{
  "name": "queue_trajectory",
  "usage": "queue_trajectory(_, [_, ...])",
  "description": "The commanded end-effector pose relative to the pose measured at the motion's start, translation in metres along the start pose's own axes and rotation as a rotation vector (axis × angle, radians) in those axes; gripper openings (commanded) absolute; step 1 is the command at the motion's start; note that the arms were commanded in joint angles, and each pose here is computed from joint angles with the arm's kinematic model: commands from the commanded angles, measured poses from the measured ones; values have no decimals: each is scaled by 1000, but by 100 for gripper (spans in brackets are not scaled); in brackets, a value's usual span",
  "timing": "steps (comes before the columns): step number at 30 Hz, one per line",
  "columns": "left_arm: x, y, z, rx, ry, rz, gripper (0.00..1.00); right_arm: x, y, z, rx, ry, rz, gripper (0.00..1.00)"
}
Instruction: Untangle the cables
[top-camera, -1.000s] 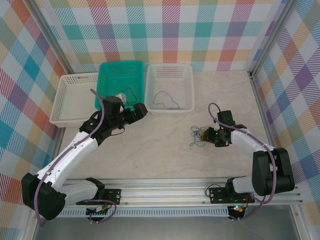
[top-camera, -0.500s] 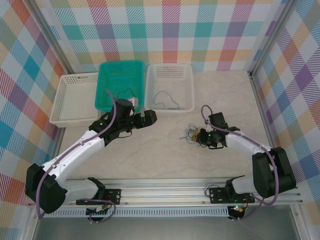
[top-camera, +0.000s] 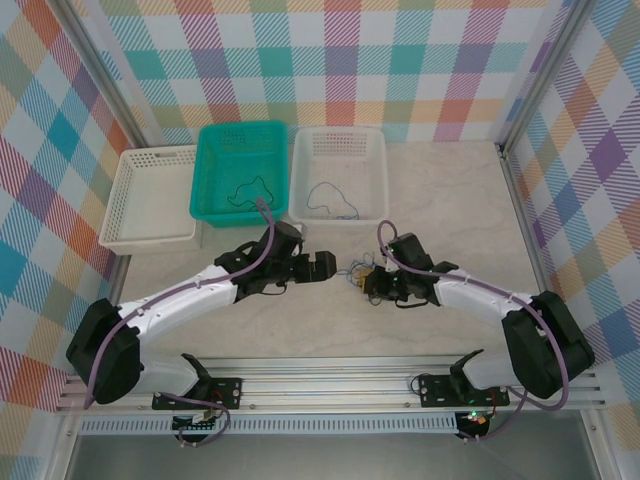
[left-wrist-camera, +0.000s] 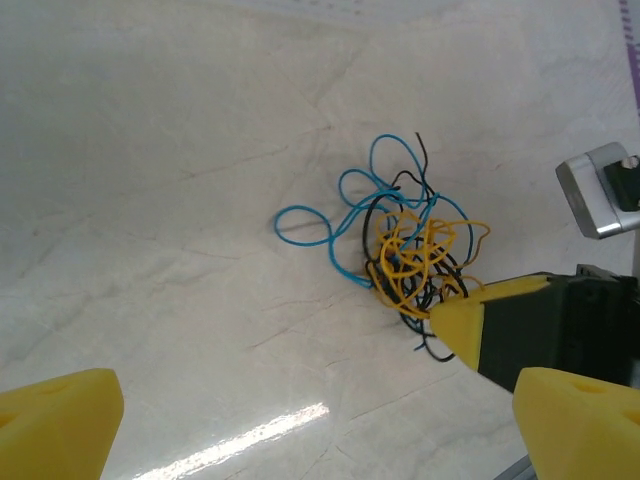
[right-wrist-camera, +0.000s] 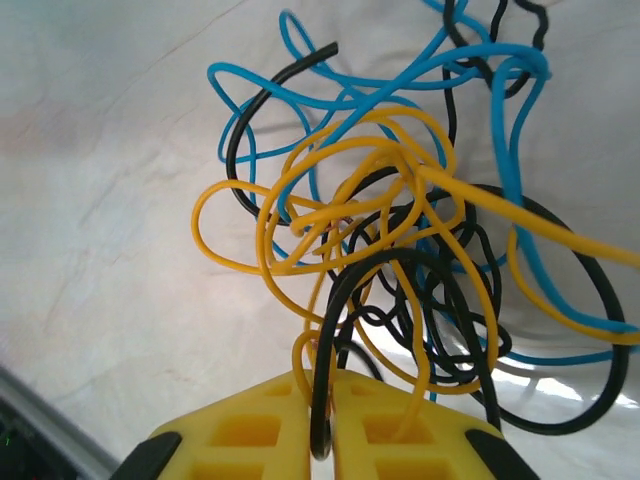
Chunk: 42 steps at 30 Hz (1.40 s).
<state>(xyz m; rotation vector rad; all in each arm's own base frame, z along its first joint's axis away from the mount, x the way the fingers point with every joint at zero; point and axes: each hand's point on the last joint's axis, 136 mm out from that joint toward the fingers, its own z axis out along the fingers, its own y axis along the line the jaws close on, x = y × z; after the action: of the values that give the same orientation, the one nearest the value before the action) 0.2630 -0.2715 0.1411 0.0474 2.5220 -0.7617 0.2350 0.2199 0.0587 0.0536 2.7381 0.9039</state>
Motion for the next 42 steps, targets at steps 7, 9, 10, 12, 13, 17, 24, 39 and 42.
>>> queue_trajectory(7, [12, 6, 14, -40, -4, 31, 99, -5, -16, -20, 138, -71, 47, 53])
queue_trajectory(9, [14, 8, 16, -63, 9, 40, 99, -9, -22, -26, 170, -110, 72, 58])
queue_trajectory(10, [15, 8, 17, -69, 16, 37, 99, -12, -25, -29, 187, -135, 89, 60])
queue_trajectory(12, [18, 4, 21, -55, 27, 27, 99, -16, -30, -33, 209, -176, 110, 63])
queue_trajectory(13, [20, -1, 23, -42, 34, 29, 99, -17, -33, -36, 220, -195, 119, 64])
queue_trajectory(17, [28, -7, 32, -82, 50, 49, 99, -20, -30, -37, 189, -207, 112, 62])
queue_trajectory(24, [35, 5, 47, -166, 39, -57, 100, -28, -30, -39, 77, -221, 178, 63])
queue_trajectory(39, [39, -7, 55, -148, 56, -53, 100, -33, -50, -39, 101, -46, 42, 51])
queue_trajectory(42, [41, -10, 59, -141, 71, -59, 100, -38, -52, -46, 126, -82, 68, 54])
